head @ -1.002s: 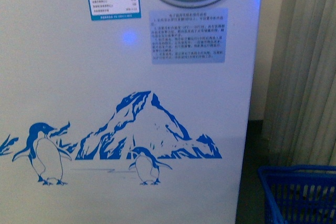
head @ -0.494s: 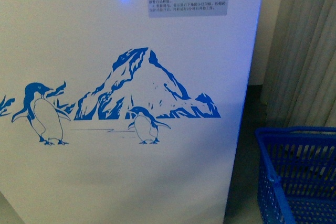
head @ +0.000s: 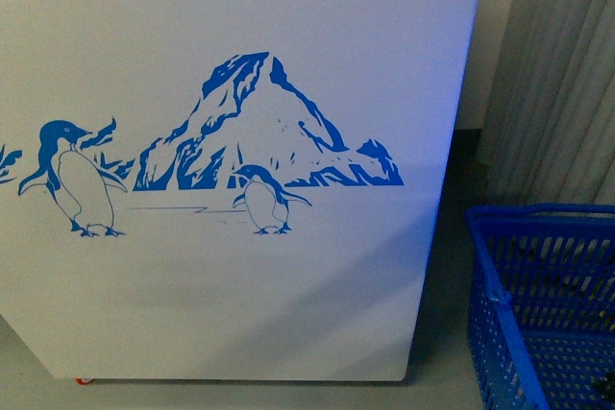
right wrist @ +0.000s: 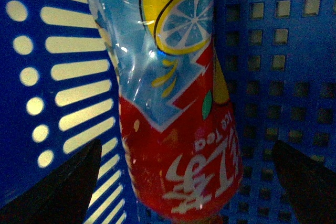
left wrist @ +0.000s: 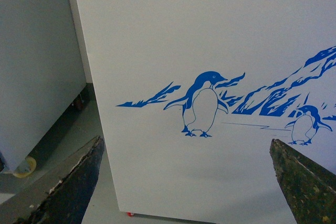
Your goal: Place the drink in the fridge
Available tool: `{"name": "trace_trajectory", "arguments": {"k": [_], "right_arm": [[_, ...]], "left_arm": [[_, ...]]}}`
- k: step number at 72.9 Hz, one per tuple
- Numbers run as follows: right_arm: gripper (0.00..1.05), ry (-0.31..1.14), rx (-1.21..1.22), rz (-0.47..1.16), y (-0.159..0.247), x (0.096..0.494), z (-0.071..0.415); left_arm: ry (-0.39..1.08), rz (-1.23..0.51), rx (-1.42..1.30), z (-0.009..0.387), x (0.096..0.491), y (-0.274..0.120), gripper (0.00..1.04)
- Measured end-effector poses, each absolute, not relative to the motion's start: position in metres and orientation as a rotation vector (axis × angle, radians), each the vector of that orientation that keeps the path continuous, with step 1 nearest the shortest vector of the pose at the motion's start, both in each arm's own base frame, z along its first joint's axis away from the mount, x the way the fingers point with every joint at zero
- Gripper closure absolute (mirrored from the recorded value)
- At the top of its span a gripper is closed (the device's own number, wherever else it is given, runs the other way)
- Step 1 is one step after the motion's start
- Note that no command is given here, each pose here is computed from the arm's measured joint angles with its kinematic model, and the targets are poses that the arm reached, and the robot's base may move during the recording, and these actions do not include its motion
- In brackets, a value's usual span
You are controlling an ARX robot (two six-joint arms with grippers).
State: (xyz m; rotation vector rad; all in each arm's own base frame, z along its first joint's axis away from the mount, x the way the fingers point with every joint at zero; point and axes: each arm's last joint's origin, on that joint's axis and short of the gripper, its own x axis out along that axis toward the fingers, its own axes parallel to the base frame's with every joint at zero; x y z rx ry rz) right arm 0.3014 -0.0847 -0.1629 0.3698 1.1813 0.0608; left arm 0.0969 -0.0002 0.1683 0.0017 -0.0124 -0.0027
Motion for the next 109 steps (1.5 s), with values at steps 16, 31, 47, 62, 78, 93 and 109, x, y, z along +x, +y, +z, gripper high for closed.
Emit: {"name": "trace_trajectory", "arguments": {"k": [16,31,47,62,78,93,109], "right_arm": [[0.08,1.261,0.307,0.025,-0.077,0.317,-0.186],[0.08,1.315,0.207,-0.034,-0.07,0.336,-0.194],[0.08,1.301,0.072,-0.114,-0.069,0.353,-0.197],[0.36,1.299,0.08,-0.123,-0.072,0.354,-0.195],[0.62,1.315,0.174,-0.142,-0.08,0.337,-0.184],[0.67,1.315,0.25,-0.163,-0.087,0.316,-0.16],[0.67,1.122,0.257,-0.164,-0.098,0.315,-0.064]], "left_arm": [[-0.012,-0.003,0.002,0.168,0.097,0.0,0.08],[-0.012,-0.003,0.002,0.168,0.097,0.0,0.08],[-0.012,-0.003,0.002,0.168,0.097,0.0,0.08],[-0.012,-0.002,0.002,0.168,0.097,0.0,0.08],[-0.012,-0.002,0.002,0.168,0.097,0.0,0.08],[-0.012,-0.003,0.002,0.168,0.097,0.0,0.08],[-0.012,-0.002,0.002,0.168,0.097,0.0,0.08]]}}
